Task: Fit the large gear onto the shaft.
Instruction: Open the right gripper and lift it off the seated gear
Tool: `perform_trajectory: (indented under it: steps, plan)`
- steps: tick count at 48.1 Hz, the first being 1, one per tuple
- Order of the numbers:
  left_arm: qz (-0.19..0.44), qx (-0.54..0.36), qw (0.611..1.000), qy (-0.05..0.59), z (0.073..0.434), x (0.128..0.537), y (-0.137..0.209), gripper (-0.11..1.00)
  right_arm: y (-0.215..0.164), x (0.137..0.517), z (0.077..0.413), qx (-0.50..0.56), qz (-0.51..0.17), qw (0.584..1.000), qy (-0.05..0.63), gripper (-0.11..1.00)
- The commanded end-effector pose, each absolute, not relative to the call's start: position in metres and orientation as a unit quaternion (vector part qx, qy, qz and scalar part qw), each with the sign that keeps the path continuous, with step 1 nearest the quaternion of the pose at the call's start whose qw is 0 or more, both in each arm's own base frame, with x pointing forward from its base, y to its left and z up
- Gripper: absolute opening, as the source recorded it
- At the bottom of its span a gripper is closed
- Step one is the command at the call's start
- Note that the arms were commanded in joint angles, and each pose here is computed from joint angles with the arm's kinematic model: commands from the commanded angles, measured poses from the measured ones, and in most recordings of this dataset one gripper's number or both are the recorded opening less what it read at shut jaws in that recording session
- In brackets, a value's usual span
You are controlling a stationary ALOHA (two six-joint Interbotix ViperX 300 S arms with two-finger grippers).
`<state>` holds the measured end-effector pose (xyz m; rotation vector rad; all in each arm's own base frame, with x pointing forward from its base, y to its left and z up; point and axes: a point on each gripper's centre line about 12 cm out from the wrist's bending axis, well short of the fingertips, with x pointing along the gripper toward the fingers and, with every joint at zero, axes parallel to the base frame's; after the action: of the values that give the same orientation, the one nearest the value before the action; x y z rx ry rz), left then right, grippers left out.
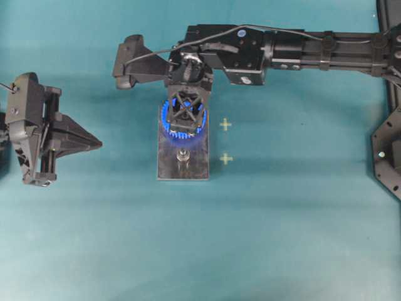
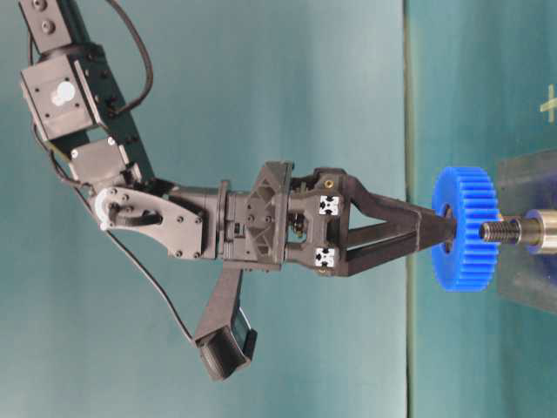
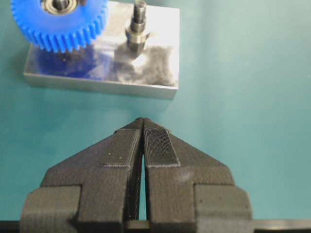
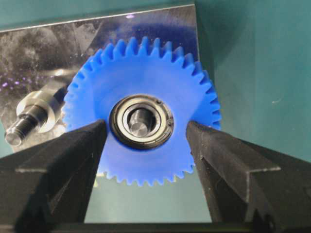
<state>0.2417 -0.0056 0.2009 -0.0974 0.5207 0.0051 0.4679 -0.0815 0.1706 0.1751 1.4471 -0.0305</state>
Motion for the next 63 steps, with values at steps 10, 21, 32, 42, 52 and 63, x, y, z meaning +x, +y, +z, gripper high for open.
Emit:
perform_trajectory:
  steps: [10, 21, 32, 42, 52, 63]
  plan:
    - [0.001, -0.048, 0.969, 0.243, 0.208, 0.243, -0.006, 0.00, -0.076, 0.468, 0.195, 0.094, 0.000, 0.765, 0.637, 0.80]
    - [0.001, -0.048, 0.969, 0.242, 0.208, 0.243, -0.006, 0.00, -0.078, 0.470, 0.230, 0.090, -0.002, 0.788, 0.609, 0.80]
    - [0.002, -0.048, 0.969, 0.244, 0.207, 0.242, -0.006, 0.00, -0.075, 0.465, 0.252, 0.085, 0.001, 0.798, 0.597, 0.80]
    - [0.001, -0.048, 0.969, 0.243, 0.207, 0.242, -0.006, 0.00, -0.070, 0.457, 0.255, 0.082, 0.005, 0.796, 0.599, 0.80]
    - [0.001, -0.047, 0.969, 0.241, 0.209, 0.242, -0.006, 0.00, -0.062, 0.448, 0.253, 0.079, 0.009, 0.794, 0.602, 0.80]
    - [0.001, -0.045, 0.969, 0.241, 0.209, 0.242, -0.006, 0.00, -0.055, 0.436, 0.256, 0.077, 0.010, 0.802, 0.592, 0.79]
